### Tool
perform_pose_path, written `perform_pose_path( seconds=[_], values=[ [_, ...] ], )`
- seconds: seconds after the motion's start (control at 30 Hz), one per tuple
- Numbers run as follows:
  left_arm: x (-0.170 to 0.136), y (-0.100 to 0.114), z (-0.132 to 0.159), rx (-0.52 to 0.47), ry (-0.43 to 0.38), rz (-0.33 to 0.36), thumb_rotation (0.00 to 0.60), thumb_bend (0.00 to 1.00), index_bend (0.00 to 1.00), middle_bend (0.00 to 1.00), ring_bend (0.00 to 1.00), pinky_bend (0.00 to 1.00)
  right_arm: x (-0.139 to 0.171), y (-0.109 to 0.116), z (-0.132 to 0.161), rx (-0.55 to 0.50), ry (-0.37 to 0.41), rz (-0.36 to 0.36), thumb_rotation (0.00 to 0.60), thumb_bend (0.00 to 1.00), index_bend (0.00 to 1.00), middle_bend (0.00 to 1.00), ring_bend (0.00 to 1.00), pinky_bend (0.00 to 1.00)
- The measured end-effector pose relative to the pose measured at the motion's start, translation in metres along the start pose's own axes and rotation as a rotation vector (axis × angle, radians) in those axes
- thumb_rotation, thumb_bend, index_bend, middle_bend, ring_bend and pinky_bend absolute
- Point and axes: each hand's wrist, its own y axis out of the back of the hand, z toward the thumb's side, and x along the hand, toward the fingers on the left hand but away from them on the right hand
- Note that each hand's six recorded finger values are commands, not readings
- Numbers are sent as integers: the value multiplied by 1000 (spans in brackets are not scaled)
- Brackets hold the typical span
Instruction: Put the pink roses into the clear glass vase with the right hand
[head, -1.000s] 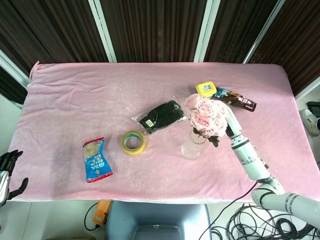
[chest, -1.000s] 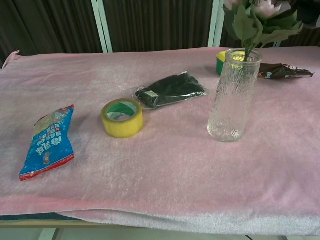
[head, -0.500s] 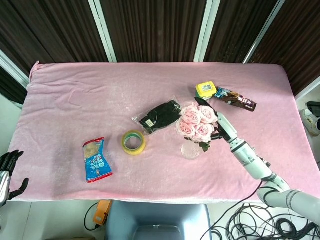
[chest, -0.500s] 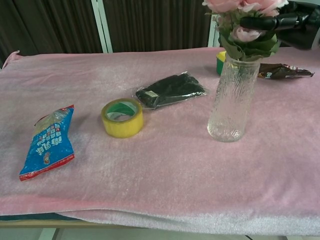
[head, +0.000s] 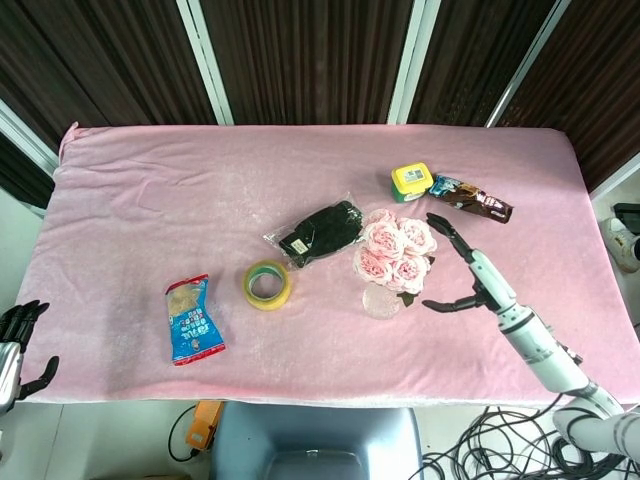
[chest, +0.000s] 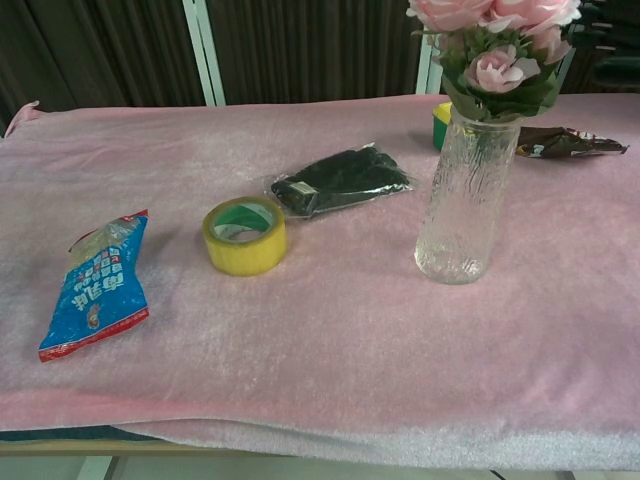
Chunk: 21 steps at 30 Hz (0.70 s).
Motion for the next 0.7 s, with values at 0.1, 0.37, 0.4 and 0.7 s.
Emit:
perform_pose_path(
  seconds=[0.1, 0.37, 0.4, 0.7],
  values=[
    [0, -1, 1, 2, -4, -5, 600, 365, 130, 85, 67, 260, 23, 9, -6, 33, -26, -35, 600, 131, 0, 0, 0, 10],
    [1, -3, 4, 13, -14, -7, 600, 364, 130, 85, 67, 260, 69, 22, -25, 280, -146, -133, 600, 130, 0, 0, 0, 12],
    [2, -4, 4, 15, -14, -6, 600, 364, 130, 85, 67, 260, 74, 22, -27, 320, -166, -143, 600, 130, 0, 0, 0, 14],
    [5, -7, 5, 30, -6, -5, 600, 365, 131, 86, 68, 260, 120, 24, -42, 801, -385, -262, 600, 130, 0, 0, 0, 79]
  ],
)
